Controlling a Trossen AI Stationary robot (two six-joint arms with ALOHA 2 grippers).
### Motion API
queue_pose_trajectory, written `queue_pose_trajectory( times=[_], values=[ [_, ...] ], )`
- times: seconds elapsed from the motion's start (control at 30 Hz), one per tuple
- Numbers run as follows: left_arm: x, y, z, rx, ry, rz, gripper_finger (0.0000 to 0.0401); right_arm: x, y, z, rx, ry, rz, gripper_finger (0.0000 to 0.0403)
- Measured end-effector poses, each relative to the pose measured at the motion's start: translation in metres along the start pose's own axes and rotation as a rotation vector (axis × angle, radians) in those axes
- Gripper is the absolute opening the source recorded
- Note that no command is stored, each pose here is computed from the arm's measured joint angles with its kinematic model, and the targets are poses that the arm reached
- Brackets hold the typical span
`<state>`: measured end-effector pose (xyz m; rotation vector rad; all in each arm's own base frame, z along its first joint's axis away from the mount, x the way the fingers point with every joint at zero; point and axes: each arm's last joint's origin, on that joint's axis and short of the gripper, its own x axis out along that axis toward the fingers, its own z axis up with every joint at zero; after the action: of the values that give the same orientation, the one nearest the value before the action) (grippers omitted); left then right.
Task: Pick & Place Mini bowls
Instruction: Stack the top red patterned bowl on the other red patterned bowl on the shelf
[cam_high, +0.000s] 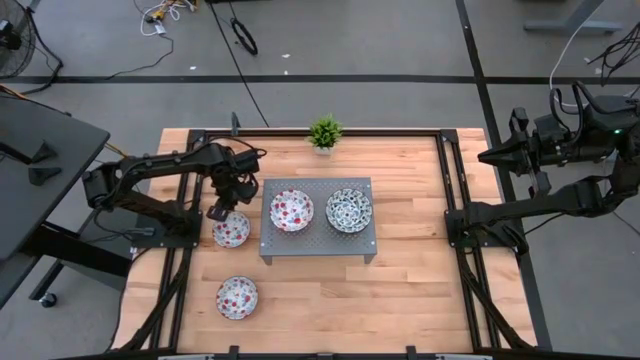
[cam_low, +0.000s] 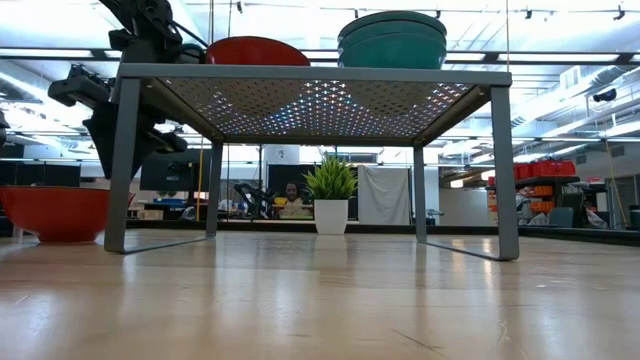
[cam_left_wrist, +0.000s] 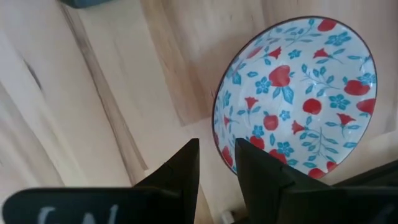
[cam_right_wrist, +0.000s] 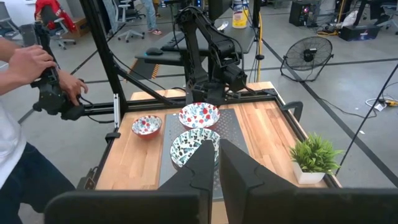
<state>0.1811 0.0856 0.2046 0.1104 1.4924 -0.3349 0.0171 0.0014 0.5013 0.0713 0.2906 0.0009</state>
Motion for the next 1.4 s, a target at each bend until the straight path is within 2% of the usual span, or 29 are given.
queue_pose_trajectory(
  times=[0.73,1.4],
  values=[
    [0.026,-0.007,-0.014,-0.098,0.028,-0.086,0.0108,0.0,0.0,0.0,0.0,0.0,0.0,0.0029],
    [0.026,-0.004,-0.013,-0.167,0.008,-0.062,0.0108,0.0,0.0,0.0,0.0,0.0,0.0,0.0029]
  ],
)
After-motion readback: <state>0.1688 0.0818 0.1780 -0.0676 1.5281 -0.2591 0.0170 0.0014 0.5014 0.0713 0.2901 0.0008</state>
